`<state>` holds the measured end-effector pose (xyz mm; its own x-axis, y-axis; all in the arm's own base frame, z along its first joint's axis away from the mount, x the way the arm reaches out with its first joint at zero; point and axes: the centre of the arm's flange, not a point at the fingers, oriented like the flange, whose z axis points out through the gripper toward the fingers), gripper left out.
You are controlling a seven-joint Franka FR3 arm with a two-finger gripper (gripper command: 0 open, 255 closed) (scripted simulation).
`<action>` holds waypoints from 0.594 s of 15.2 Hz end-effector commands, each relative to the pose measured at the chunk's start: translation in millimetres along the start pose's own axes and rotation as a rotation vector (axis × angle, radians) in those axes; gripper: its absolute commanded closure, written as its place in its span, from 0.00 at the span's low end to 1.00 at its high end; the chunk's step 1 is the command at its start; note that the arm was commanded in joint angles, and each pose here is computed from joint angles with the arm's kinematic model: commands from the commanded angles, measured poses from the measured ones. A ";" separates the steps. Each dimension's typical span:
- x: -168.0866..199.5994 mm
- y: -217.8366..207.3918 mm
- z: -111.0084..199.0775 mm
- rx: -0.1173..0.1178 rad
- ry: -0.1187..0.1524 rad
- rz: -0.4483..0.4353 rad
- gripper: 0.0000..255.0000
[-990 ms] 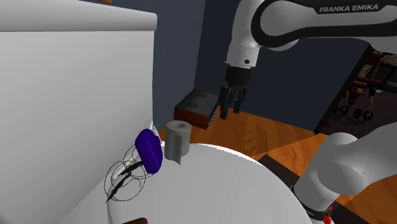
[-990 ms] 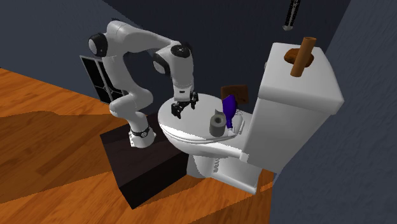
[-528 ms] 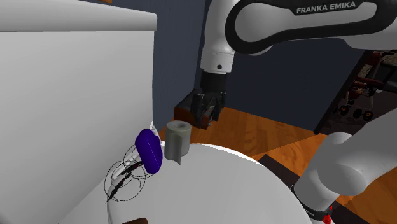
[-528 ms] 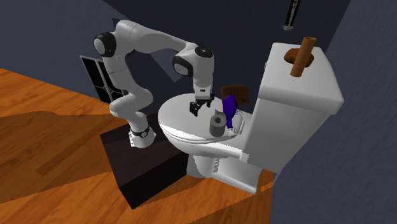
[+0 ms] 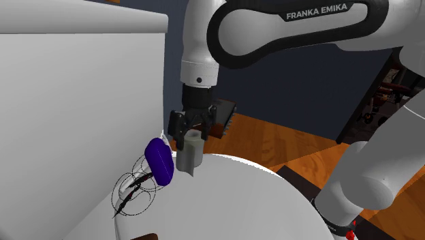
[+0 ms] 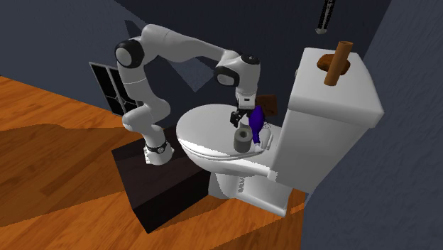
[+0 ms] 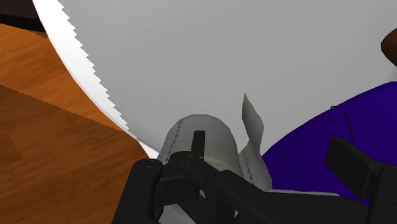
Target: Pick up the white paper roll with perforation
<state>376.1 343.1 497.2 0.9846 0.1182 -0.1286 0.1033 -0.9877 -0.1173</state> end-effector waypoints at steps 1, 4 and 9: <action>3.0 -2.0 9.2 0.000 0.000 0.001 0.00; 5.0 -0.2 24.8 0.000 0.000 0.001 0.00; 6.7 0.8 38.1 0.000 0.000 0.001 1.00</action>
<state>377.0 346.7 459.6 0.9847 0.1174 -0.1288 0.1024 -0.9878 -0.1175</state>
